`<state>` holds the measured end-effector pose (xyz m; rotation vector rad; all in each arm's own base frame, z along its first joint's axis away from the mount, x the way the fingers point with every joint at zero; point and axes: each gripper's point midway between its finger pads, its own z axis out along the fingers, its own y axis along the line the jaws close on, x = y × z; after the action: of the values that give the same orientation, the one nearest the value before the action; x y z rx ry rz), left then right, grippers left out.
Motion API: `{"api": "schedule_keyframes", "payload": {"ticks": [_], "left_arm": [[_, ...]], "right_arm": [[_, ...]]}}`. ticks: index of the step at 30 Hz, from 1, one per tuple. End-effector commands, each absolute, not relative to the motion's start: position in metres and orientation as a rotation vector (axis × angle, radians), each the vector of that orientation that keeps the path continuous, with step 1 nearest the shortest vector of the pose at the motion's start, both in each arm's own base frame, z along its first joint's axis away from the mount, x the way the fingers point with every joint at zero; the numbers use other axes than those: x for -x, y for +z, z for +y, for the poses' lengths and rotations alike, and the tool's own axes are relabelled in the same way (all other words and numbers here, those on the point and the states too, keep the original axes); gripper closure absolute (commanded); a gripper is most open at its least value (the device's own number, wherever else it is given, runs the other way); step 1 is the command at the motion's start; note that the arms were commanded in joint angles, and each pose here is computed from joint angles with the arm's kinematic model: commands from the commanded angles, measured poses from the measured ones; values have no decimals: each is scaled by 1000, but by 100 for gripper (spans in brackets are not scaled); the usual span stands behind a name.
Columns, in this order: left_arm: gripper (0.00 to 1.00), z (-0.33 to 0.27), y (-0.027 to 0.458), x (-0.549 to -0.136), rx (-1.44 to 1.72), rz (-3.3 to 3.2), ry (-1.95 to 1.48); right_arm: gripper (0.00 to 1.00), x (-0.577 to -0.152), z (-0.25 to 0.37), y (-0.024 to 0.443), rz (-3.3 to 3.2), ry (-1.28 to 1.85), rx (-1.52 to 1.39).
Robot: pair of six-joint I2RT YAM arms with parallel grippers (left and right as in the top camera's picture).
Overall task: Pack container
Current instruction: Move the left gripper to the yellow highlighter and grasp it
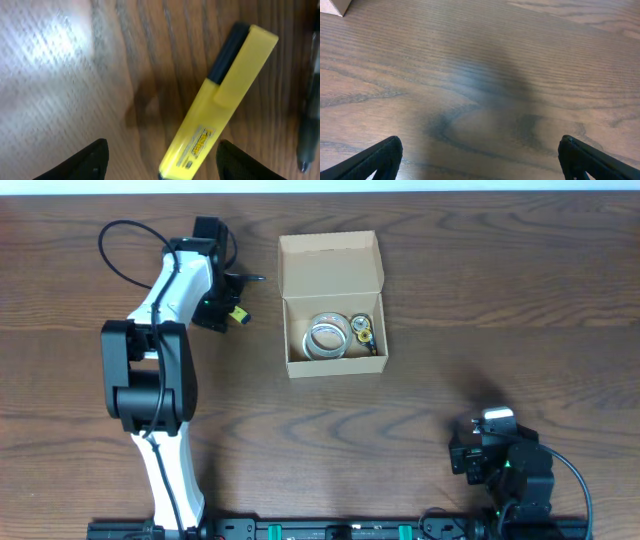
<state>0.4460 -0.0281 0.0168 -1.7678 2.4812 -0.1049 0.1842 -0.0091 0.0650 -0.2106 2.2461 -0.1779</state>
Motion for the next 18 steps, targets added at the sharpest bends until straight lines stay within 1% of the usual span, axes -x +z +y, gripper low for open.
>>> {"api": "schedule_keyframes", "payload": {"ticks": [1,7,12,16,18], "left_arm": [[31,-24,9,-452,1704,2530,-133],[30,-30,2,-466,1577,2583,-203],[31,-32,-6,-464,1584,2605,-204],[38,-32,-9,-464,1587,2609,-199],[46,-33,-10,-462,1590,2615,-193]], "right_arm": [[1,-184,-9,62,2249,-172,199],[1,-184,-9,62,2249,-173,199],[1,-184,-9,62,2249,-172,199],[1,-184,-9,62,2249,-172,199],[1,-184,-9,62,2249,-173,199]]}}
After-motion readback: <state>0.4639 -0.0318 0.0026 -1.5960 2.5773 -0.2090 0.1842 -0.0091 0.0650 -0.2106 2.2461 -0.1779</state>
